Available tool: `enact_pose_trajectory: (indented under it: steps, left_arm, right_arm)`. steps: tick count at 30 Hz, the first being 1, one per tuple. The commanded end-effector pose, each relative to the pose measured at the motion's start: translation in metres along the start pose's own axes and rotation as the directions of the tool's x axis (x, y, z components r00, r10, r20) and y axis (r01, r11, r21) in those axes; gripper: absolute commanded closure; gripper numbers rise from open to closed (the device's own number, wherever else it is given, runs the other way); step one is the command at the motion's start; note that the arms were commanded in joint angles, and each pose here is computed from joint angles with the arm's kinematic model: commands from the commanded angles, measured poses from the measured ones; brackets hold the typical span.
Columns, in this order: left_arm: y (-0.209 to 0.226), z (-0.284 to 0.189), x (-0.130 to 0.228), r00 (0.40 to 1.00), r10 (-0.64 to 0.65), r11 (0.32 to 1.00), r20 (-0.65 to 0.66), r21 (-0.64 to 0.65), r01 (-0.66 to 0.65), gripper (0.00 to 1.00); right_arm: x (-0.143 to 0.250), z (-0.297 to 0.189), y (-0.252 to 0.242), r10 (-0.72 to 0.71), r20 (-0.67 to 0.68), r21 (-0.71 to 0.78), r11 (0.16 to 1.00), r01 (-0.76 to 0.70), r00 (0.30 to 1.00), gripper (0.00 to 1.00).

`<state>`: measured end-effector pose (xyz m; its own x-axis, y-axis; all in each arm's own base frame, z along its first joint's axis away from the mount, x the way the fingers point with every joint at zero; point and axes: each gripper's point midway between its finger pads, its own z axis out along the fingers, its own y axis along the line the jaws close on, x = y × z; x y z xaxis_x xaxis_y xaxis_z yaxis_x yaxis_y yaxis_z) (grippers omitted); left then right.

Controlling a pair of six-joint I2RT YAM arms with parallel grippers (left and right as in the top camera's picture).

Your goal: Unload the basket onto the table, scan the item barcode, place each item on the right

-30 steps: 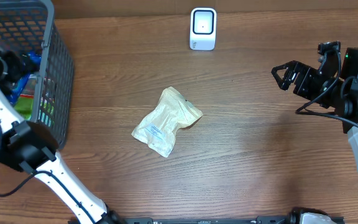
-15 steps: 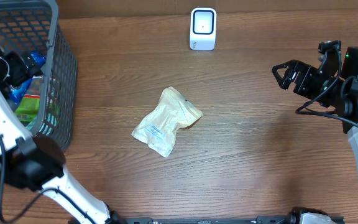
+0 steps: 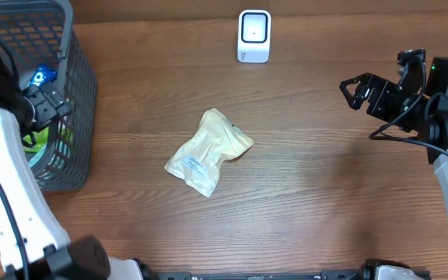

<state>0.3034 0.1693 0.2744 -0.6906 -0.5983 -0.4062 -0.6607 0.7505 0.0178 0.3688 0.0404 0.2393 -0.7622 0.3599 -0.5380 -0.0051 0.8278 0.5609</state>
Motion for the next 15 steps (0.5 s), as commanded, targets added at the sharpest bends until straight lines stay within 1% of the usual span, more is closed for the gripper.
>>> enact_pose_trajectory:
  steps: [1, 3, 5, 7, 9, 13, 15]
  left_arm:
    - [0.024, -0.035, -0.012, 0.97, -0.074, 0.996, 0.23, -0.033, 0.084, 0.0]
    - [0.025, -0.041, -0.026, 0.942, -0.083, 0.996, 0.324, -0.012, 0.092, 0.0]
    - [0.028, -0.04, -0.038, 0.921, -0.104, 0.994, 0.376, 0.006, 0.11, 0.0]
    - [0.024, -0.038, -0.047, 0.913, -0.118, 0.993, 0.39, 0.045, 0.109, 0.0]
    - [0.016, -0.037, -0.055, 0.909, -0.107, 0.993, 0.403, 0.092, 0.076, 0.0]
    - [0.026, -0.025, -0.07, 0.9, -0.128, 0.991, 0.417, 0.088, 0.1, 0.0]
    - [0.036, -0.007, -0.075, 0.91, -0.151, 0.988, 0.385, 0.088, 0.127, 0.0]
  right_arm:
    - [-0.01, -0.005, 0.007, -0.025, 0.029, -0.006, 1.0, 0.025, 0.999, 0.0]
    - [-0.011, -0.005, 0.008, -0.027, 0.031, -0.007, 1.0, 0.027, 0.999, 0.0]
    - [-0.011, -0.005, 0.008, -0.028, 0.033, -0.008, 1.0, 0.028, 0.999, 0.0]
    - [-0.011, -0.005, 0.008, -0.026, 0.03, -0.007, 1.0, 0.026, 0.999, 0.0]
    - [-0.01, -0.005, 0.007, -0.023, 0.026, -0.007, 1.0, 0.023, 0.999, 0.0]
    - [-0.008, -0.005, 0.007, -0.018, 0.018, -0.004, 1.0, 0.018, 1.0, 0.0]
    - [-0.007, -0.005, 0.007, -0.018, 0.018, -0.004, 1.0, 0.018, 1.0, 0.0]
